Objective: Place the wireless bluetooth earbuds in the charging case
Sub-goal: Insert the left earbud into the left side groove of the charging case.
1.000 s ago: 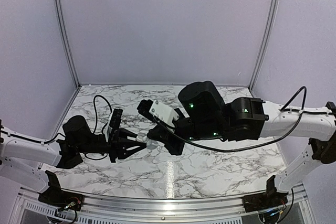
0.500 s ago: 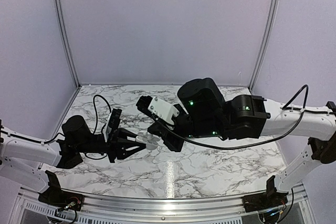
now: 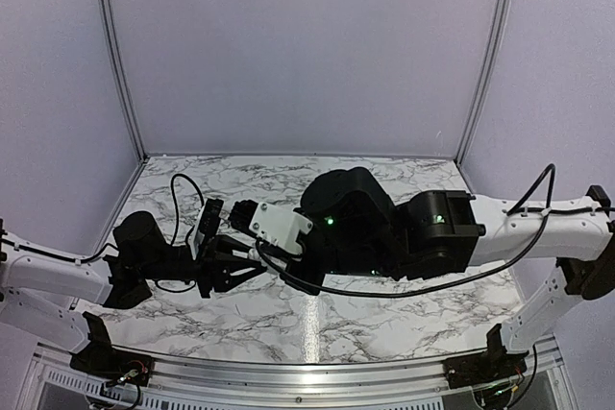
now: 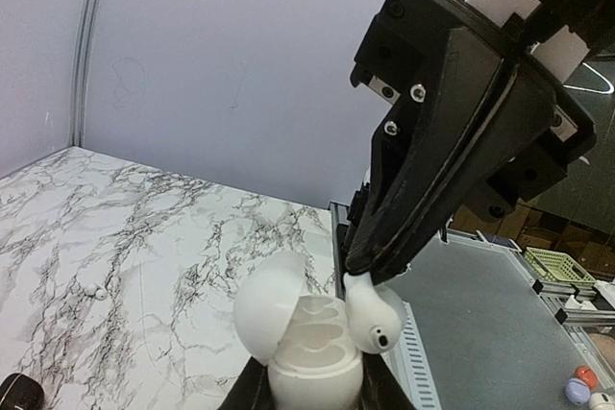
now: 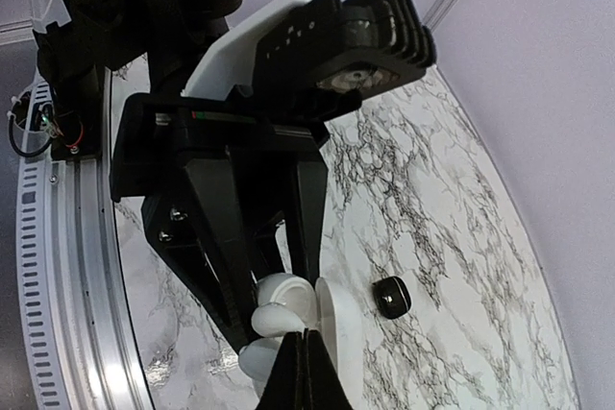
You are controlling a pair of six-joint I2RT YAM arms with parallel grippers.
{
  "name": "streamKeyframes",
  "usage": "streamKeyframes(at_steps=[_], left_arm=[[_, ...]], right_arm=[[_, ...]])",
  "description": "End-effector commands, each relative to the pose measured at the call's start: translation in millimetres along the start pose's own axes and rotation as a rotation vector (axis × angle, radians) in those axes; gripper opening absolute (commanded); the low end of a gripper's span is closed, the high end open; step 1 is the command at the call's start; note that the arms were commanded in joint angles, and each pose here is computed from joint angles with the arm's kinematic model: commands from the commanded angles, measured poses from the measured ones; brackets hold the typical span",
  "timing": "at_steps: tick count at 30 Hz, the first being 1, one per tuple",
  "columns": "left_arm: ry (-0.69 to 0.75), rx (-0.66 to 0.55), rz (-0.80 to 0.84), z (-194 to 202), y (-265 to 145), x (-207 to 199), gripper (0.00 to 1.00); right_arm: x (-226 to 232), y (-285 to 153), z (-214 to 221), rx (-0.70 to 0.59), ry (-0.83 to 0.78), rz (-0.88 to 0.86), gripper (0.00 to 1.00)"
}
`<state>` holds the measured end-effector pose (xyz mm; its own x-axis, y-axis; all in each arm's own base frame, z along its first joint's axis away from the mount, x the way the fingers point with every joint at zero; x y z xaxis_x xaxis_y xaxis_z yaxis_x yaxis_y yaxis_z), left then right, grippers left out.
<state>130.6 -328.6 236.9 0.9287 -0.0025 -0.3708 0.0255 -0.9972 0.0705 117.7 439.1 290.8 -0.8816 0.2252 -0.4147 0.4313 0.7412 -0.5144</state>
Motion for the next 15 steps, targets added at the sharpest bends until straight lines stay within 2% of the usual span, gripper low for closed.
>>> streamKeyframes(at_steps=[1, 15], left_arm=[[0.028, -0.036, 0.027, -9, -1, -8, 0.0], [0.028, -0.043, 0.024, -11, -2, -9, 0.0]], right_arm=[[-13, -8, -15, -0.016, -0.02, 0.078, 0.0], [-25, -15, -22, -0.041, -0.047, 0.164, 0.0]])
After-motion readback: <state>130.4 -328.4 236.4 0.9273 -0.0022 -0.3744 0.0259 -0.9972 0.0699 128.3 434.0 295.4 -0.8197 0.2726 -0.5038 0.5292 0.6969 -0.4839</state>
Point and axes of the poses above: each gripper's point midway between its finger pads, its own y axis out along the fingers, its own x axis along the line the jaws close on, z = x × y, the point moved 1 cm from there along -y, back along the fingers, and after that the axes turned 7 degrees about -y, right-handed, at the moved point
